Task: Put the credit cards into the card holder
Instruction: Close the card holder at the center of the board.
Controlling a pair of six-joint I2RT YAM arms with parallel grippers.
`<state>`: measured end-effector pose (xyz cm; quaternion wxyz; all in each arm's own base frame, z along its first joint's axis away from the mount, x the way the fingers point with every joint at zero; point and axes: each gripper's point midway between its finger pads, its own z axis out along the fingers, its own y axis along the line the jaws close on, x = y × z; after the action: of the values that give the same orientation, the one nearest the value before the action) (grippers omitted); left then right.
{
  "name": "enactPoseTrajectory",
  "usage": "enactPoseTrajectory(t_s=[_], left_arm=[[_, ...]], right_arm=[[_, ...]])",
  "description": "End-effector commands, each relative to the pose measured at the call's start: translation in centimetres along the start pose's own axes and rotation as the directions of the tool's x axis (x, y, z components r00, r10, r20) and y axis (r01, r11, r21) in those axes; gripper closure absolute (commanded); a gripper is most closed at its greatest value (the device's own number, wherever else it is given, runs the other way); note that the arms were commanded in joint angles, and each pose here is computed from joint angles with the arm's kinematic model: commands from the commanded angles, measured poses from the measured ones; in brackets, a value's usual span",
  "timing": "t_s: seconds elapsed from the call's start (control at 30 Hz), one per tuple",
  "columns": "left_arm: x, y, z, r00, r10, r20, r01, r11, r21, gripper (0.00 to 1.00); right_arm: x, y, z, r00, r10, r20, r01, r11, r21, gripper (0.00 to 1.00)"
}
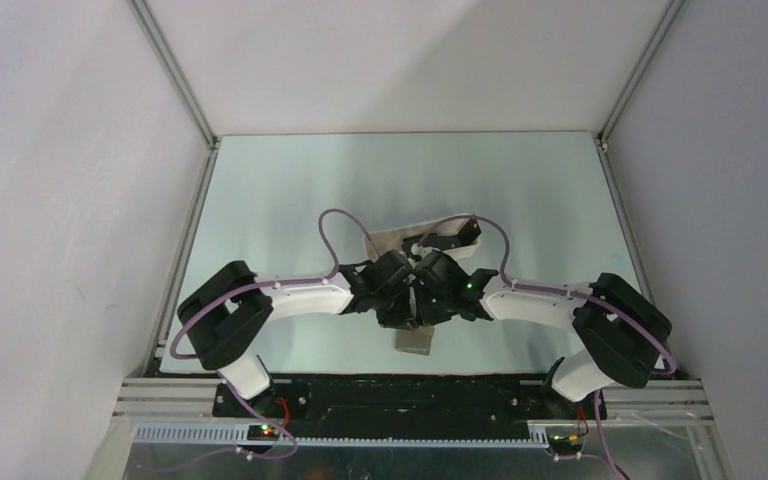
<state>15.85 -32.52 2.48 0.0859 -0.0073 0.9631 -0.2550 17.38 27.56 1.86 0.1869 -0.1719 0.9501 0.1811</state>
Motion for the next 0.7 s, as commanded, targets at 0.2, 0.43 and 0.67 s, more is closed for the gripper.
enactPoseTrajectory(t_s=[0.2, 0.43, 0.67], left_arm=[[0.0, 1.0, 0.6, 1.0, -0.005, 0.015, 0.006, 0.999, -0.046, 1.0], [-0.3, 0.5, 0.2, 1.0, 0.004, 0.025, -0.003, 1.0, -0.03, 1.0], [-1.3, -1.3, -1.0, 0.998, 0.012, 0.062, -0.014, 0.999, 0.034, 0.99]], right_arm=[[7.8, -5.6, 0.0, 0.967, -0.006, -0.256, 0.067, 0.97, 0.232, 0.9], [3.5, -2.6, -4.0, 0.992, 0.061, -0.111, -0.056, 0.997, 0.046, 0.37], [0.7, -2.5, -7.0, 0.985, 0.167, -0.043, -0.17, 0.98, -0.099, 0.31]])
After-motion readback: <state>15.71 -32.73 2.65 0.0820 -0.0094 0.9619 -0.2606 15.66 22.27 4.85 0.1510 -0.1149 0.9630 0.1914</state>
